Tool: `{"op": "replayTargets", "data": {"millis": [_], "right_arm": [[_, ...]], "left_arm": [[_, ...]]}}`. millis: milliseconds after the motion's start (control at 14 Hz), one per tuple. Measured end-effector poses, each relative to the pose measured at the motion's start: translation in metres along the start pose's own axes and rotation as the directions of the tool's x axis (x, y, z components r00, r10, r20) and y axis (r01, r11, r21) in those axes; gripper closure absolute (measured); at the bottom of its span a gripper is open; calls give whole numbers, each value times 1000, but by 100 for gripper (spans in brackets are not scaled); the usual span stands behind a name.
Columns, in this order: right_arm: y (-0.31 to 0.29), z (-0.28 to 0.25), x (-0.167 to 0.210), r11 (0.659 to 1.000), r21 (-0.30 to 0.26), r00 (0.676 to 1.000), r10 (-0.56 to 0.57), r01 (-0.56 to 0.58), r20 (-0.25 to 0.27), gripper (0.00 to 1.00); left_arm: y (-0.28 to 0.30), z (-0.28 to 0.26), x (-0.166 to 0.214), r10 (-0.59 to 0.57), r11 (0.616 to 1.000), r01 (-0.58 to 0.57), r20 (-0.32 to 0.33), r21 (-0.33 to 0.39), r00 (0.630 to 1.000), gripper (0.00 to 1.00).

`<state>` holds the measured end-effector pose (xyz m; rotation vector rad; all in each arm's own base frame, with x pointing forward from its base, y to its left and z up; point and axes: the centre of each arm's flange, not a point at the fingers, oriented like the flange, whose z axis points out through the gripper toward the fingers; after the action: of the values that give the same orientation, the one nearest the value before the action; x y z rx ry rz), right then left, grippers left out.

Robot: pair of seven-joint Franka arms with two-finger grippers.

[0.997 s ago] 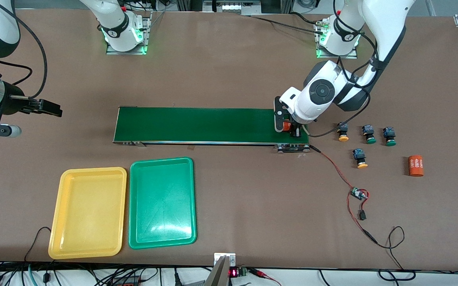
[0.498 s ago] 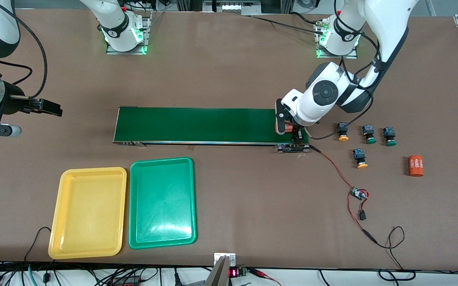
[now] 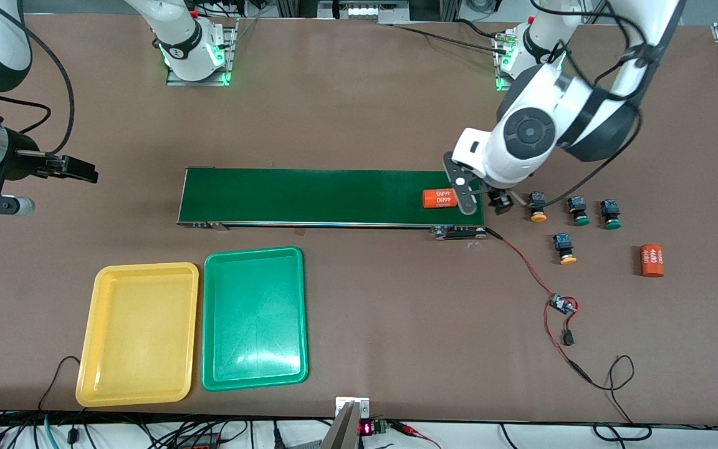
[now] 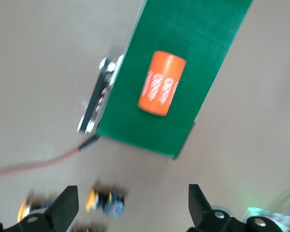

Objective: Sort buttons by color to trays
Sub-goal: 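Move the left gripper back over a yellow-capped button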

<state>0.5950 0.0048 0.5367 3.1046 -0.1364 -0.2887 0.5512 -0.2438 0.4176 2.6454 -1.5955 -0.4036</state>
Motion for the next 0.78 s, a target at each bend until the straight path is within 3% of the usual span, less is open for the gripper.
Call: {"op": "replayTargets", "data": {"millis": [214, 498, 570, 641, 783], "right_arm": [[0, 0, 0, 1000, 0, 1000, -1, 1, 1, 0], [2, 1, 0, 1000, 0, 1000, -4, 4, 2, 0], [2, 1, 0, 1000, 0, 1000, -6, 6, 3, 0], [2, 1, 0, 1000, 0, 1000, -7, 7, 4, 0], [2, 1, 0, 1000, 0, 1000, -9, 9, 4, 0]], "left_arm": [[-28, -55, -34, -290, 957, 290, -3, -10, 957, 0], [-62, -109, -77, -486, 874, 486, -59, -13, 872, 0], [-77, -117, -91, -555, 831, 556, -86, -16, 827, 0], [-90, -123, -105, -643, 764, 644, -116, -32, 757, 0], [-110, -119, -128, -802, 596, 799, -109, -77, 587, 0]]}}
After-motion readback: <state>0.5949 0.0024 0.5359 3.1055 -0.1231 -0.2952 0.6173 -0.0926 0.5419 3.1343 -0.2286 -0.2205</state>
